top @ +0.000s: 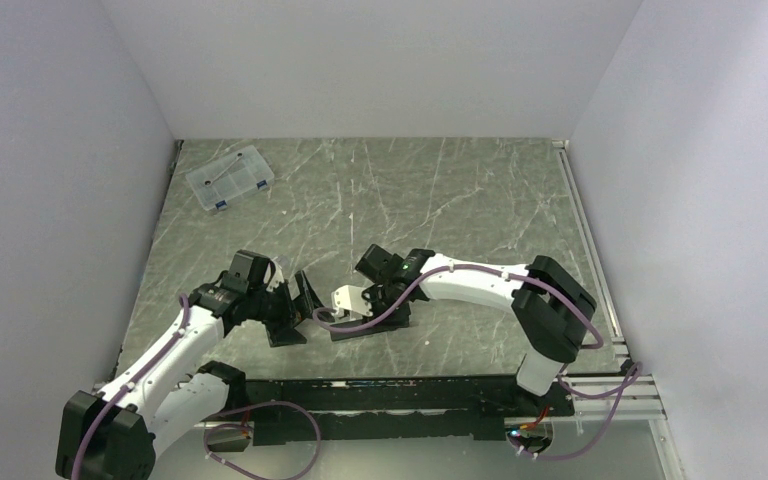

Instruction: Load the batteries into the remote control

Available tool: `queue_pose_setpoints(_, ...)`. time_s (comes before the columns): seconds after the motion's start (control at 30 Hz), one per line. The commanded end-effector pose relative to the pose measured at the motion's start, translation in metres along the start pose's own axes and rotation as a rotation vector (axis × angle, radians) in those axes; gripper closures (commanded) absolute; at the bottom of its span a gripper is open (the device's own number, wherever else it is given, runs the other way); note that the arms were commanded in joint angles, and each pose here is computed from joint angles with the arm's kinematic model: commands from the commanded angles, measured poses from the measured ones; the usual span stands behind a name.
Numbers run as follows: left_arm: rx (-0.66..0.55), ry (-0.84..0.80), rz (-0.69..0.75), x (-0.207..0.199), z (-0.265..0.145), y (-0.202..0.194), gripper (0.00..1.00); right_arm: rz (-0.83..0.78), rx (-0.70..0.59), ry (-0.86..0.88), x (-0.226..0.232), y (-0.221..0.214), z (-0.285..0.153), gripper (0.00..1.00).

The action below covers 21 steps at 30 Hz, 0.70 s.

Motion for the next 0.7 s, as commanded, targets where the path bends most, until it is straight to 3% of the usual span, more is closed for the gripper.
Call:
queue_pose_setpoints(0.0,-0.008,-0.030,0.033,-0.0037,-0.0025,0.0018,0.01,-0.024,-0.006,-0.005,-0.0038,0.0087,-0.0029,0.62)
queue_pose_setpoints(0.67,-0.005,-0.028,0.036,-0.0038,-0.0016,0.0027,0.00,-0.018,0.027,-0.022,-0.0078,0.0062,0.0031,0.55)
Point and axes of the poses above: each gripper's point midway between its finger pads, its own z axis out along the fingers, its own x axis along the line the jaws close on, y = z × x, the point moved 8 cm from there along -z, back along the fingers, and after that the axes turned 1 degree about -z, right-handed, at the moved point
